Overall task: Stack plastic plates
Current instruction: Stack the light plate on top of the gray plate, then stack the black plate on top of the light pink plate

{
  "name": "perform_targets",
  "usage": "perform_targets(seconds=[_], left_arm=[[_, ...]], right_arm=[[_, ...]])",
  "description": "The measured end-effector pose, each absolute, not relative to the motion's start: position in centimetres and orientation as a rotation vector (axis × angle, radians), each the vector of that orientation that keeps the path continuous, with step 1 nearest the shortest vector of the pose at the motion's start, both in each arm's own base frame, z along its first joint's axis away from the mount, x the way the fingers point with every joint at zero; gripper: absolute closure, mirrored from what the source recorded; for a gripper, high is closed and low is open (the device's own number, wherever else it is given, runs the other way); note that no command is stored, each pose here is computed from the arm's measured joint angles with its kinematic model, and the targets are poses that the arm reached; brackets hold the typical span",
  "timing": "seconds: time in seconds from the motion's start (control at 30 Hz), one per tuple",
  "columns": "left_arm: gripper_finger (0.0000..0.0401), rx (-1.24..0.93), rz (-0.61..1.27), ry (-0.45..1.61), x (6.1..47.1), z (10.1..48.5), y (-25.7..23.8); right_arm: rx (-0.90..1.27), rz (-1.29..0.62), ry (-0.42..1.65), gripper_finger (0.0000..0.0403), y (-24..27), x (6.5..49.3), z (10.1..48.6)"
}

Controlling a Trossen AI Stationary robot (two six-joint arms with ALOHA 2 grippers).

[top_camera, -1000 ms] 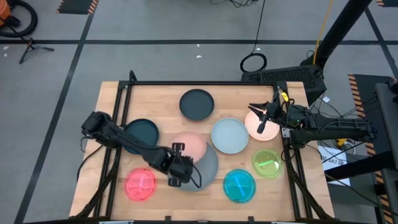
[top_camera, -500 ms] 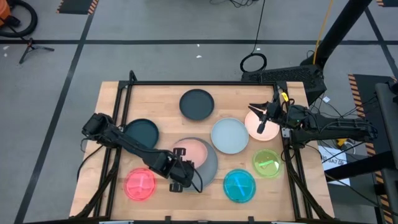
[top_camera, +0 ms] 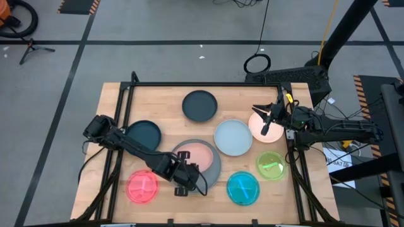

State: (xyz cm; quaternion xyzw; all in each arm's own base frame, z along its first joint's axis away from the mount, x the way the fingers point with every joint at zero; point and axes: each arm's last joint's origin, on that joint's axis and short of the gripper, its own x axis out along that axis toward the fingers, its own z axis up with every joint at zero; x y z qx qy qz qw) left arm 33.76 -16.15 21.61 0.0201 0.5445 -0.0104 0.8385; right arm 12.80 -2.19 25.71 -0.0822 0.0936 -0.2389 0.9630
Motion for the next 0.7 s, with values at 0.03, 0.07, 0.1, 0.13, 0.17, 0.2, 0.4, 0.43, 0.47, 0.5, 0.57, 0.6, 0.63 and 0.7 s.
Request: perform_targets(seconds=[0.03,0.07,0.1,0.13,0.17,0.2,0.4,0.43,0.47,0.5,0.57,0.6,0.63,0.7], left_arm=[[0.0369,0.039,-0.020,1.151,33.76,21.61,-16.15],[0.0369,0.036,-0.018,1.151,33.76,21.61,-16.16],[0.0368,0.029,-0.015,1.152,33.76,21.61,-16.16],[0.0368,0.024,-0.014,1.153,33.76,21.61,-16.16],[0.0366,0.018,-0.011,1.152,33.76,21.61,-16.17],[0.0362,0.011,-0.006,1.153,33.76,21.61,-16.17],[0.0309,-0.011,-0.004,1.154,33.77,21.61,-16.20],[0.0301,-0.010,-0.004,1.155,33.76,21.61,-16.20],[0.0294,-0.008,-0.005,1.154,33.77,21.61,-16.20],[0.0288,-0.007,-0.006,1.153,33.78,21.62,-16.20],[0.0282,-0.003,-0.005,1.148,33.81,21.63,-16.20],[0.0280,0.003,-0.007,1.148,33.83,21.63,-16.14],[0.0280,0.011,-0.011,1.148,33.86,21.63,-16.08],[0.0279,0.028,-0.017,1.147,33.96,21.63,-15.88]], right_arm=[[-0.166,-0.484,0.190,0.0364,-2.19,12.80,25.71],[-0.167,-0.484,0.190,0.0364,-2.19,12.80,25.71],[-0.166,-0.484,0.190,0.0364,-2.19,12.80,25.71],[-0.166,-0.484,0.190,0.0364,-2.19,12.80,25.71],[-0.167,-0.484,0.190,0.0364,-2.19,12.80,25.71],[-0.166,-0.484,0.190,0.0364,-2.19,12.80,25.71],[-0.167,-0.480,0.190,0.0364,-2.18,12.81,25.71],[-0.167,-0.480,0.190,0.0364,-2.18,12.81,25.71],[-0.166,-0.481,0.190,0.0364,-2.18,12.81,25.71],[-0.167,-0.480,0.190,0.0364,-2.18,12.81,25.71],[-0.166,-0.480,0.190,0.0364,-2.18,12.81,25.71],[-0.166,-0.480,0.190,0.0364,-2.18,12.81,25.71],[-0.166,-0.480,0.190,0.0364,-2.18,12.81,25.71],[-0.166,-0.480,0.190,0.0364,-2.18,12.81,25.71]])
